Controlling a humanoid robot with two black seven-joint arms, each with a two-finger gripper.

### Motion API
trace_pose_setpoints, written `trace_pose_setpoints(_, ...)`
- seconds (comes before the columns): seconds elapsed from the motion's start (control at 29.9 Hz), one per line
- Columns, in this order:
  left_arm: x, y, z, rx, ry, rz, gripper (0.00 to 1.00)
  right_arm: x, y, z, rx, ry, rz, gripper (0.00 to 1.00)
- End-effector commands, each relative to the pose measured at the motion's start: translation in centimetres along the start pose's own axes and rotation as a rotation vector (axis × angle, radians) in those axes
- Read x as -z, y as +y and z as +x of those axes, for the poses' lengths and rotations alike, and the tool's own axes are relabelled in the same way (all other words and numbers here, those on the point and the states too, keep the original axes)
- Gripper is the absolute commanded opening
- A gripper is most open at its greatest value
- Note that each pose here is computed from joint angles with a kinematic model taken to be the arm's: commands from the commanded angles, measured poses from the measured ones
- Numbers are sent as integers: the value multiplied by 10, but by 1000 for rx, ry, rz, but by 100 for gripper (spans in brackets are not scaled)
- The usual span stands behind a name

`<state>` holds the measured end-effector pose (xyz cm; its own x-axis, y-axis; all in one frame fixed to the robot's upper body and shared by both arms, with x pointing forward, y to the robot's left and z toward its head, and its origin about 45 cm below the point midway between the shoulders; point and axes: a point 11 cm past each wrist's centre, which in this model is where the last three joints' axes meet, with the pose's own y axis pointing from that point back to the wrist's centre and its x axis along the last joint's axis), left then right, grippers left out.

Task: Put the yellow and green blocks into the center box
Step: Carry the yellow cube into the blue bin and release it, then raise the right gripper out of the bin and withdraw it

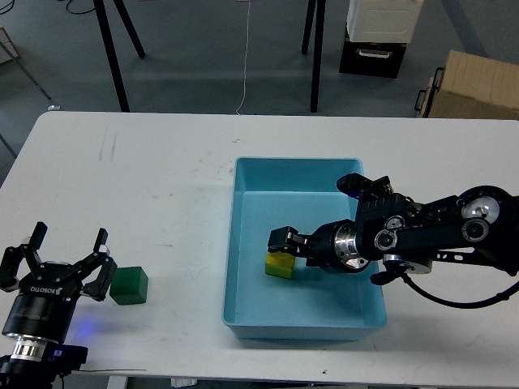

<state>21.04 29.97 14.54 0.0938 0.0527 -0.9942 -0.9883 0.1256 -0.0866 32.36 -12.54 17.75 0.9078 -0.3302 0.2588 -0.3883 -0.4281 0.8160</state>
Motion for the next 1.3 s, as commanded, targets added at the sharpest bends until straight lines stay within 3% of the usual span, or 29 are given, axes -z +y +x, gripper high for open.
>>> trace_pose_setpoints(0.0,0,-2,-1,5,-1,2,100,2,25,42,-96,-89,61,100)
trace_pose_setpoints(0.2,1,-5,0,8,0,4,100,7,110,122,-220,-366,273,100)
trace_pose_setpoints(0.37,1,-9,-3,19,-1,8,100,6,158,161,-308,-557,445,100)
trace_pose_setpoints(0.67,0,-11,-4,24,-3,9,100,-47,251,225,-525,-909,720,100)
trace_pose_setpoints(0.84,1,-11,-4,25,-2,9,100,-96,281,262,-642,-1064,773,100)
trace_pose_setpoints(0.97,1,-10,-3,22,-1,10,100,-125,297,269,-517,-1121,963,100)
trace_pose_setpoints(1.07,1,-13,-5,31,-2,12,100,-142,296,266,-465,-1160,1053,100)
trace_pose_setpoints(1.27,1,-18,-8,44,-4,15,100,-162,269,257,-487,-1228,1078,100)
